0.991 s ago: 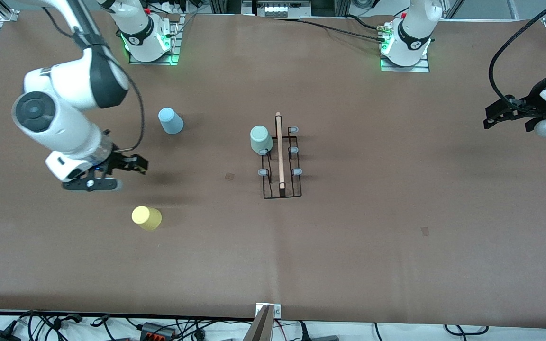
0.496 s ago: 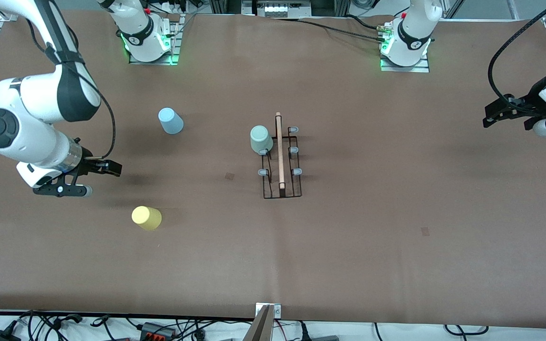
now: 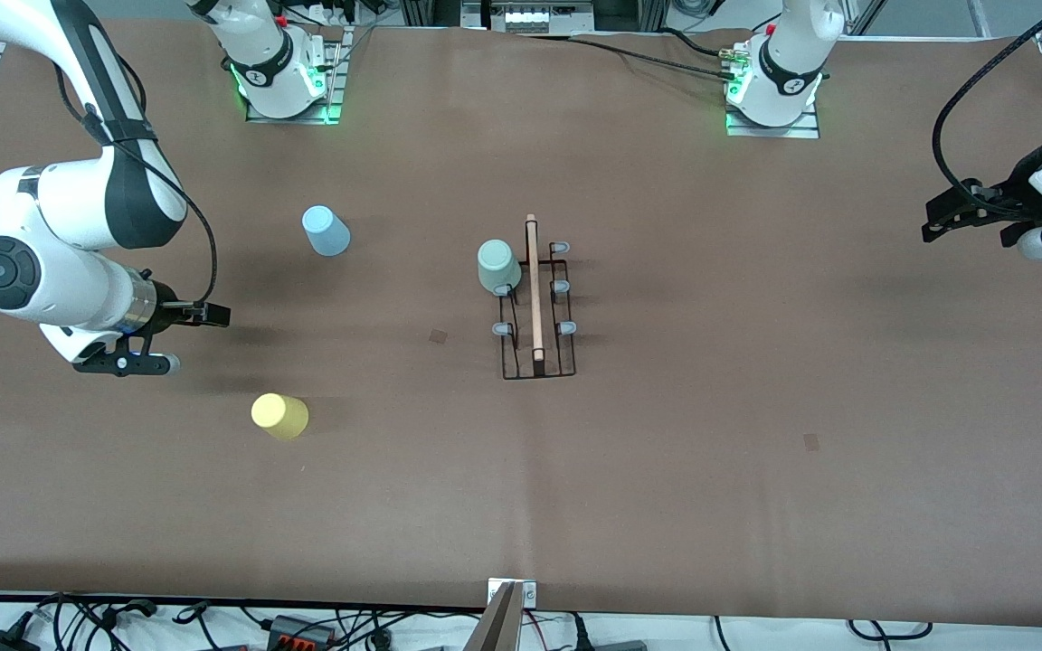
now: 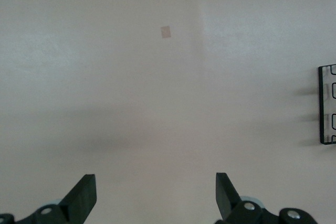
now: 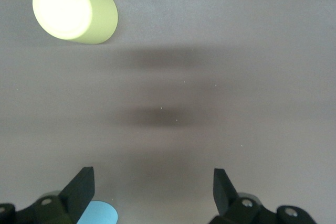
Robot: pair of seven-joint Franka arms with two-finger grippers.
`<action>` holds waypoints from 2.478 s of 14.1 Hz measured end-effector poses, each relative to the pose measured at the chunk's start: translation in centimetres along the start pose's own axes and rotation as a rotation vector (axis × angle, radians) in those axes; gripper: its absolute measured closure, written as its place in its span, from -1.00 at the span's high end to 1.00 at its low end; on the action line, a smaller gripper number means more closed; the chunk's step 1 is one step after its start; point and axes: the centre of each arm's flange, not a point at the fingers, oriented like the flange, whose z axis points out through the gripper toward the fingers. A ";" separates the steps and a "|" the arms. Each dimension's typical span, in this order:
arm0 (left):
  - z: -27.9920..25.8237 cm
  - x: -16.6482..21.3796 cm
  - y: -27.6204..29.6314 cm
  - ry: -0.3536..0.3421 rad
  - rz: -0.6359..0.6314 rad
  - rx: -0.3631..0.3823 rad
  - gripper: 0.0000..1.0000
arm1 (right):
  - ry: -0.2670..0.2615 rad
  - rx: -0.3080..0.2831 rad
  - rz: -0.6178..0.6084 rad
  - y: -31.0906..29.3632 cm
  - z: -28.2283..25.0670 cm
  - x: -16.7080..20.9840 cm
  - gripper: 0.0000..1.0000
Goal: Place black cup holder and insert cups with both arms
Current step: 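Move the right gripper over to the yellow cup, then close the right gripper around the yellow cup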
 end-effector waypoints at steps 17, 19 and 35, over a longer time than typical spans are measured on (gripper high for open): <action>0.0 0.0 -0.5 -0.001 -0.009 0.000 1.00 | 0.058 0.001 0.082 6.9 -0.6 1.0 1.00; 0.0 0.0 -0.5 -0.001 -0.009 0.000 1.00 | 0.106 -0.022 0.084 8.0 -0.9 1.8 1.00; 0.0 0.0 -0.6 0.000 -0.011 0.000 1.00 | 0.370 0.156 -0.033 -4.1 4.1 9.6 1.00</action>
